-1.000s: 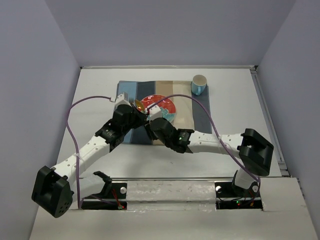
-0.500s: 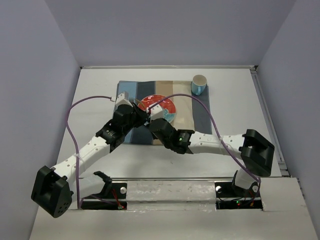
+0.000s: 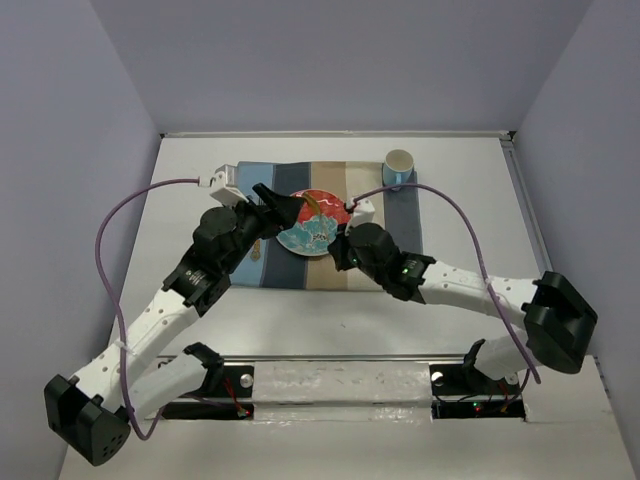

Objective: Set the dinner table for one person

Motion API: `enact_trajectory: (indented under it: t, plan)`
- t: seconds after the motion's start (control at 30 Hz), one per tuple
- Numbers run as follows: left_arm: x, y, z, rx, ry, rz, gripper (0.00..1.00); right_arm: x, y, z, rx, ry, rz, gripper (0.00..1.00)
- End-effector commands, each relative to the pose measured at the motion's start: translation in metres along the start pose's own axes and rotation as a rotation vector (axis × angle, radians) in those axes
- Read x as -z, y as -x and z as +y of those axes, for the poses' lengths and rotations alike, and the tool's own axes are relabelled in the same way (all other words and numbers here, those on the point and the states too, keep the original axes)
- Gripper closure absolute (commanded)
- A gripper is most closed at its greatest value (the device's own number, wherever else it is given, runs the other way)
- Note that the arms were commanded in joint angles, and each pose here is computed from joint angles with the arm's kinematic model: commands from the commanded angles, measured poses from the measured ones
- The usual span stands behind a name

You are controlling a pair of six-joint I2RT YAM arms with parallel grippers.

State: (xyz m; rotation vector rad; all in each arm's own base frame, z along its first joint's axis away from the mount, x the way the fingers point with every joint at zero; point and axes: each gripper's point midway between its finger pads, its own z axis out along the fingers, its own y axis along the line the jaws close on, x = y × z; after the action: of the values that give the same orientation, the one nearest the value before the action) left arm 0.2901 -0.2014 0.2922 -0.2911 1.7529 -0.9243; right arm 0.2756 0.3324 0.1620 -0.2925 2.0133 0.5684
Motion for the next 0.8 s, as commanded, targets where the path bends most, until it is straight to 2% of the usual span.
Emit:
enact_trajectory:
  t: [0.0,0.07,0.1,0.13,0.17,0.2,0.33,0.47,0.77]
  plan:
    - [0.021,0.034,-0.025,-0.104,-0.067,-0.095,0.17,0.008,0.039,-0.009,-0.222,0.091,-0.122,1.0]
    - [0.03,0.039,-0.026,-0.154,-0.08,-0.113,0.15,0.006,0.047,-0.032,-0.303,0.073,-0.149,1.0]
    - [0.033,0.037,-0.023,-0.178,-0.083,-0.108,0.11,0.007,0.042,-0.041,-0.332,0.065,-0.146,1.0]
    - [0.036,0.036,-0.023,-0.202,-0.091,-0.108,0.02,0.005,0.041,-0.049,-0.357,0.06,-0.146,1.0]
    - [0.043,0.038,-0.023,-0.245,-0.104,-0.117,0.01,0.003,0.04,-0.053,-0.398,0.066,-0.14,1.0]
    - [0.046,0.034,-0.018,-0.267,-0.097,-0.106,0.01,-0.003,0.038,-0.073,-0.429,0.033,-0.139,1.0]
    - [0.06,0.037,-0.003,-0.352,-0.056,-0.13,0.01,-0.015,0.038,-0.101,-0.531,0.039,-0.137,1.0]
    - [0.072,0.044,0.01,-0.403,-0.011,-0.177,0.01,-0.029,0.041,-0.115,-0.569,0.057,-0.111,1.0]
    - [0.069,0.034,0.025,-0.472,0.01,-0.164,0.01,-0.064,0.025,-0.134,-0.626,0.041,-0.046,1.0]
